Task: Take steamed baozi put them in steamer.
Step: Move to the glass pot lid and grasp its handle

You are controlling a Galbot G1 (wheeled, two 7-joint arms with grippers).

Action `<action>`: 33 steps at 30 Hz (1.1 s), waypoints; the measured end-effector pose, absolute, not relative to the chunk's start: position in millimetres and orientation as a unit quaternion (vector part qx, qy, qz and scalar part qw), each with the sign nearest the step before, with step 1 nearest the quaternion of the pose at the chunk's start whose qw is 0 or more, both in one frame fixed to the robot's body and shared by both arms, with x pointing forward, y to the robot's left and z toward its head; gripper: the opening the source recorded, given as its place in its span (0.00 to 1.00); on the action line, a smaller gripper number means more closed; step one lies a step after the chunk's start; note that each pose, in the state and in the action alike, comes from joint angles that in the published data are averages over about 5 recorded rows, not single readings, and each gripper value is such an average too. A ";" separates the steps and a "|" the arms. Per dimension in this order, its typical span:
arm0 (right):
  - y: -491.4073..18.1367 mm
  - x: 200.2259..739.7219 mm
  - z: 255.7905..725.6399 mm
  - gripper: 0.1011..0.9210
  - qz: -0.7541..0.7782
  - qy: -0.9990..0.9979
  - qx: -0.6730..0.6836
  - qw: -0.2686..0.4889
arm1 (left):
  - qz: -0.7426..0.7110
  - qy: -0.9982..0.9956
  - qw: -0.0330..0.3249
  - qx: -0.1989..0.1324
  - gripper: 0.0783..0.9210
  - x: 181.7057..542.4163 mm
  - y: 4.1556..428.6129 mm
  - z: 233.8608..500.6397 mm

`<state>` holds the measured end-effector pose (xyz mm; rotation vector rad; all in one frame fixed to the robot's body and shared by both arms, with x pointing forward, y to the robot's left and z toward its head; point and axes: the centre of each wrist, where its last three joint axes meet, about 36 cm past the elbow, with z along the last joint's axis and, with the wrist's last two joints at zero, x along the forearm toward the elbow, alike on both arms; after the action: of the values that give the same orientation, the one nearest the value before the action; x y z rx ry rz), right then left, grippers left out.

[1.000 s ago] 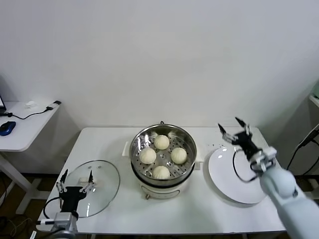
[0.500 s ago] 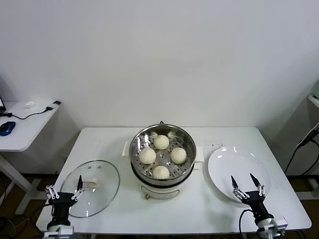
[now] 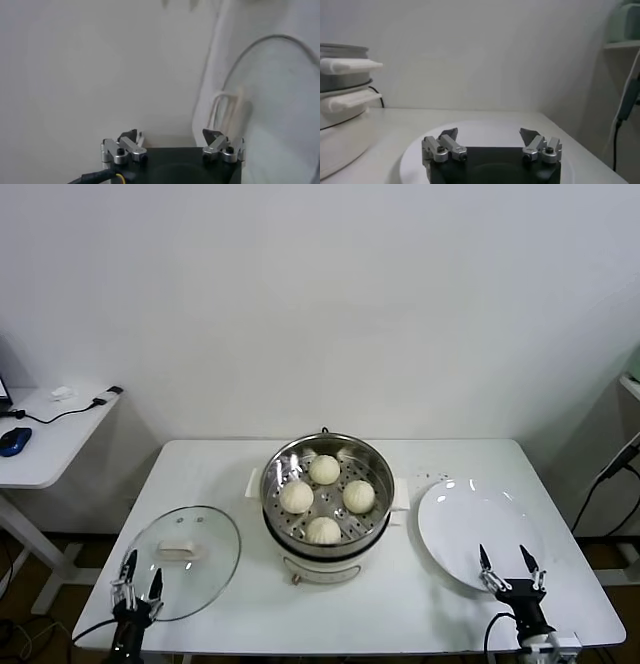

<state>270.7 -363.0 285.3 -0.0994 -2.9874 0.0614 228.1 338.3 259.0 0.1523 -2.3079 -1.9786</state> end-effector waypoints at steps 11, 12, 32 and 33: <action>-360.4 263.8 283.8 0.88 0.022 -0.995 -0.049 0.086 | -0.699 -0.711 0.053 0.048 0.88 248.7 342.3 242.3; -360.2 263.5 283.9 0.88 0.022 -0.995 -0.050 0.086 | -0.701 -0.709 0.053 0.048 0.88 250.8 342.1 241.2; -360.5 258.8 284.7 0.88 0.026 -0.994 -0.059 0.090 | -0.729 -0.681 0.048 0.046 0.79 295.9 348.2 224.4; -360.3 258.7 284.6 0.88 0.026 -0.994 -0.059 0.090 | -0.731 -0.679 0.048 0.045 0.75 297.2 350.0 223.0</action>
<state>258.7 -360.3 284.6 -0.1747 -2.9555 0.0778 297.2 350.0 223.0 0.1357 -2.0713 -2.2276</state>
